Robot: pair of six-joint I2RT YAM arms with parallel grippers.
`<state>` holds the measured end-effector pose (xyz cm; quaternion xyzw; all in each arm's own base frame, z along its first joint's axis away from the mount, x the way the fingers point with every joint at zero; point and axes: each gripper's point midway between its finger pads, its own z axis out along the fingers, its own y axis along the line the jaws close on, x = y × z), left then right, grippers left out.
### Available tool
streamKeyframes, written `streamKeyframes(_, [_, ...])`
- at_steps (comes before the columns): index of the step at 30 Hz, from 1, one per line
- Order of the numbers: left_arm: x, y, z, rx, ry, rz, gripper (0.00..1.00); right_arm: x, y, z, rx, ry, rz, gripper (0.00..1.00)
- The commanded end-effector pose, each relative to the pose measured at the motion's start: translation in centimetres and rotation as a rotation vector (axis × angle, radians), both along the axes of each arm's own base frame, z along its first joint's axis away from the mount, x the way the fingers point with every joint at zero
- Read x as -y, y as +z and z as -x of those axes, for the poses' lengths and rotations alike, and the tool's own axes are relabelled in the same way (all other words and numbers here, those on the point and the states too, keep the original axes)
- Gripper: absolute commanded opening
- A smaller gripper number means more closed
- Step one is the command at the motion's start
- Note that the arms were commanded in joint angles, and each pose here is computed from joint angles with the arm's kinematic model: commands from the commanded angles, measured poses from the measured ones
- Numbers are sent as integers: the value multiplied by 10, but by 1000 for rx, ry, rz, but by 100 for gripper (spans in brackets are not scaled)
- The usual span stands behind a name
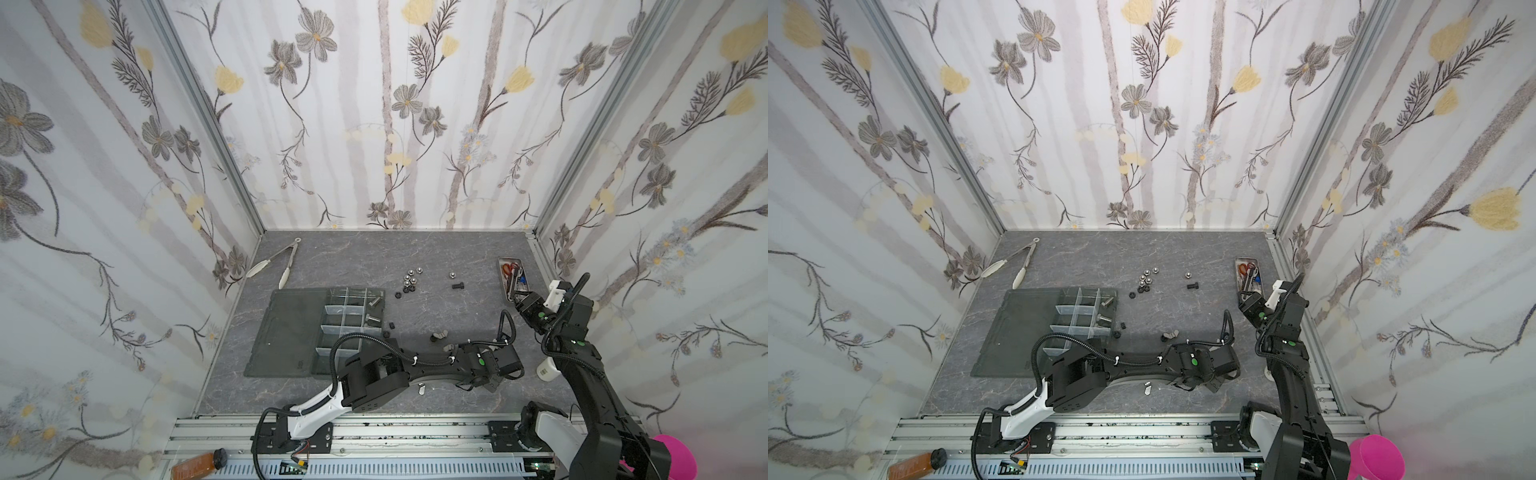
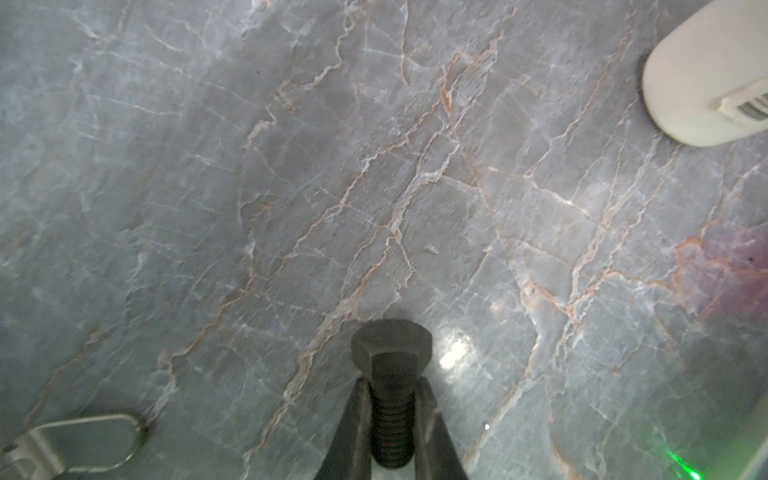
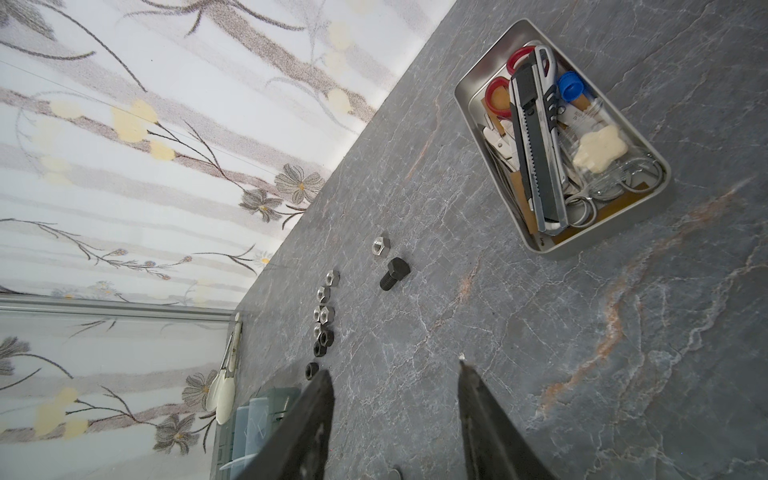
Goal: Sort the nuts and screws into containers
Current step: 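Lift the black bolt with the left gripper and carry it toward the organizer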
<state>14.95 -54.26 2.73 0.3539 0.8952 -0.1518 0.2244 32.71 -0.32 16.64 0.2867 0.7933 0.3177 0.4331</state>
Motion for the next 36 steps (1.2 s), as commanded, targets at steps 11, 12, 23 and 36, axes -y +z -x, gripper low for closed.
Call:
streamKeyframes(11, [-47, 71, -44, 83, 115, 104, 13, -15, 4, -3, 24, 61, 5, 50])
streamKeyframes(12, [-54, 75, -49, 88, 129, 111, 13, -21, 1, -3, 18, 79, 9, 50])
streamKeyframes(23, [-145, 92, -107, 121, 320, 148, 13, -70, -17, -9, -8, 218, 24, 50])
streamKeyframes(36, [-257, 105, -167, 150, 561, 171, 14, -134, -44, -7, -40, 395, 56, 49])
